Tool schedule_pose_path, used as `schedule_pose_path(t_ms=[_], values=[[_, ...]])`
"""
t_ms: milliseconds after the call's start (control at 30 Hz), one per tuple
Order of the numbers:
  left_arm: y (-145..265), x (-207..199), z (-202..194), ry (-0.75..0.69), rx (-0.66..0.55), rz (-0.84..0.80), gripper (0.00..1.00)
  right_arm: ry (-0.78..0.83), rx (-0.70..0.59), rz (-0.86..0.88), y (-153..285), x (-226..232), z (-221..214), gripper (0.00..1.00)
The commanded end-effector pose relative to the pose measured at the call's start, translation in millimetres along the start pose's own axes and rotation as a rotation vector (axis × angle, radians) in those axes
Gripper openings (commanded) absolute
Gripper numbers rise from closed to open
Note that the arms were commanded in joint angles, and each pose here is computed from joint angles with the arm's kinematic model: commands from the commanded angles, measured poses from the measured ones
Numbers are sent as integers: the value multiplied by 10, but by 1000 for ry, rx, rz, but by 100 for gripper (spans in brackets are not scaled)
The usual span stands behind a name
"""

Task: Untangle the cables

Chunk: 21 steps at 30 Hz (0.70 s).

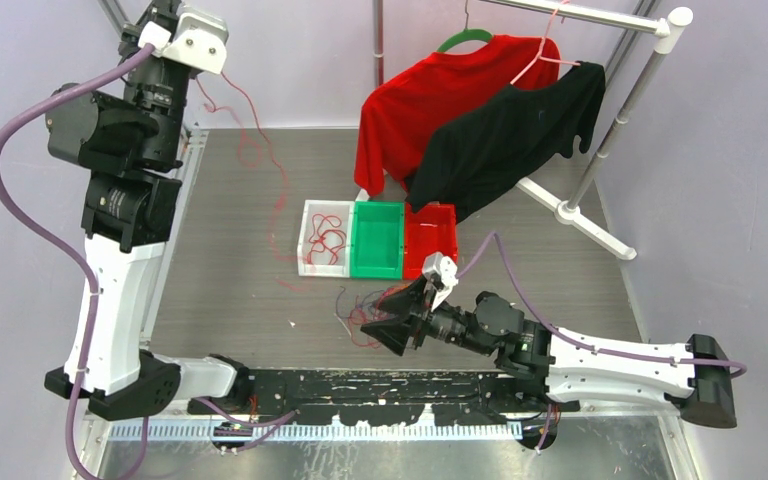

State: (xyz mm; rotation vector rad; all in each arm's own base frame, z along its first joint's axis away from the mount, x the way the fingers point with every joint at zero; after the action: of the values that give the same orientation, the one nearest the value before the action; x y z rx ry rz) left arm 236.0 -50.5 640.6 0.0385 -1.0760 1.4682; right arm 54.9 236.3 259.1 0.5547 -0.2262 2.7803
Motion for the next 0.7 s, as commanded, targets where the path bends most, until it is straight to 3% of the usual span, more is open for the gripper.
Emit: schedule_pose_path(t_ms=[0, 267, 500, 667], values=[[75, 158, 187, 63, -80, 8, 0, 3, -155, -90, -88, -32, 218, 70], [140, 346, 347, 82, -115, 24, 0, 105, -21, -178, -289, -165, 36, 64], [126, 215, 287, 104, -104, -35, 0, 123, 73, -192, -391, -178, -40, 62], [89, 21, 179, 143, -83, -91, 0, 124, 69, -248, -368, -236, -58, 63]])
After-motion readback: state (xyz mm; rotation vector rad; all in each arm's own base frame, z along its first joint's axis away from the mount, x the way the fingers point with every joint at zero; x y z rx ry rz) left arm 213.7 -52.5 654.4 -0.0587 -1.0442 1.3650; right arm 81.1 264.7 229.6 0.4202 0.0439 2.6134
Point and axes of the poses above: each gripper's point midway between its finger pads, its own y axis back along the fingers, its own x axis along the line the jaws close on, z = x × y, the point moved 9 cm from there along y, back along the fingers
